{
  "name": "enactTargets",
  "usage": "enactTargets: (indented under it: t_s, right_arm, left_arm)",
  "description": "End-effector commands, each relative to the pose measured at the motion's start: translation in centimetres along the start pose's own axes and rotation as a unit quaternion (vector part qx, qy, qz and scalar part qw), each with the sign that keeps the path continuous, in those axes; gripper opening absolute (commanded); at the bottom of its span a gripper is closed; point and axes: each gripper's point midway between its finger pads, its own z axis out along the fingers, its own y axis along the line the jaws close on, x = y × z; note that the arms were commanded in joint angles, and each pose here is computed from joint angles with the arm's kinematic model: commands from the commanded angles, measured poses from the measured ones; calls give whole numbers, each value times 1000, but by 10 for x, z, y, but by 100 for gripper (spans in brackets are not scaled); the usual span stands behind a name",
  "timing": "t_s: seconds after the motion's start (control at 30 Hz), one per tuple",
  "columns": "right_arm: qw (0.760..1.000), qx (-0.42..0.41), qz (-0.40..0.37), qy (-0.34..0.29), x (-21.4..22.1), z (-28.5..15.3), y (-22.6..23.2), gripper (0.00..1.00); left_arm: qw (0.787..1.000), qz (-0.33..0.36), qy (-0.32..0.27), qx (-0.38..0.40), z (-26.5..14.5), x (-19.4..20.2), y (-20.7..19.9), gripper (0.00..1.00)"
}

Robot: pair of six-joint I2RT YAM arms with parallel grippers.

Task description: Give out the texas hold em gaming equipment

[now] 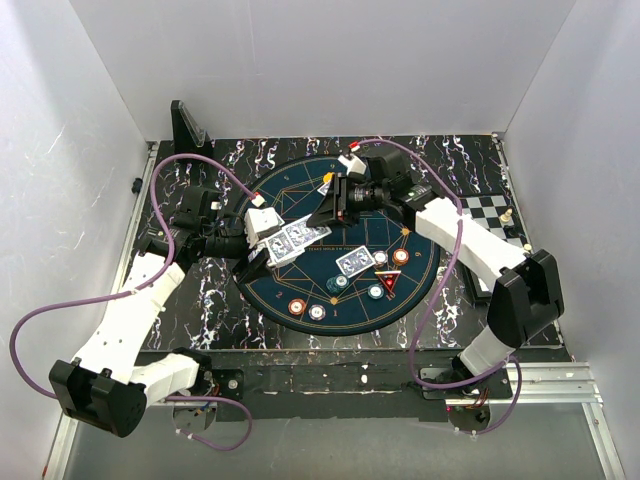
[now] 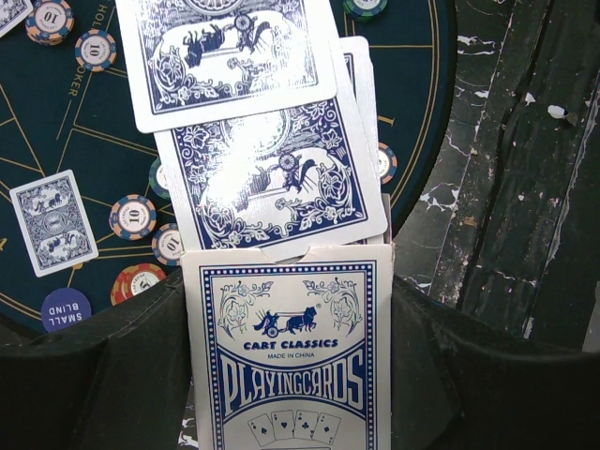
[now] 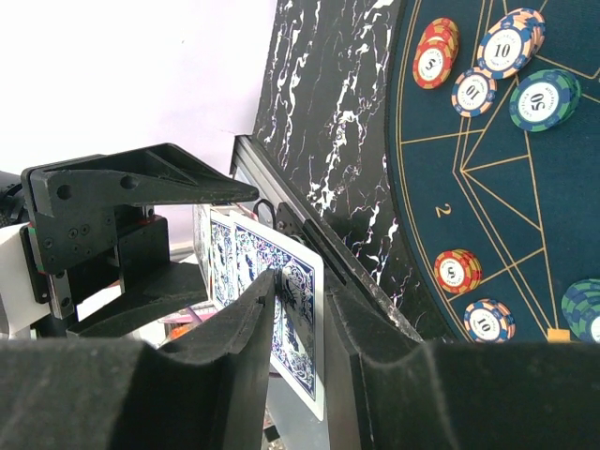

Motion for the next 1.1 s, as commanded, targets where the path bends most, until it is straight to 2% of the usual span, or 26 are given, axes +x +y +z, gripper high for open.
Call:
enactTargets:
  t_s: [0.0, 0.77, 1.07]
  right_arm:
    - [1000, -6, -20, -16, -3, -18, 12, 33]
    - [999, -18, -38, -33, -13, -40, 24, 20]
    - [997, -42, -51, -29, -24, -50, 40, 1]
  left_arm:
    - [999, 28, -33, -14, -12, -23, 0, 4]
    - [999, 26, -35, -15, -12, -23, 0, 3]
    - [999, 11, -34, -8, -9, -19, -4, 3]
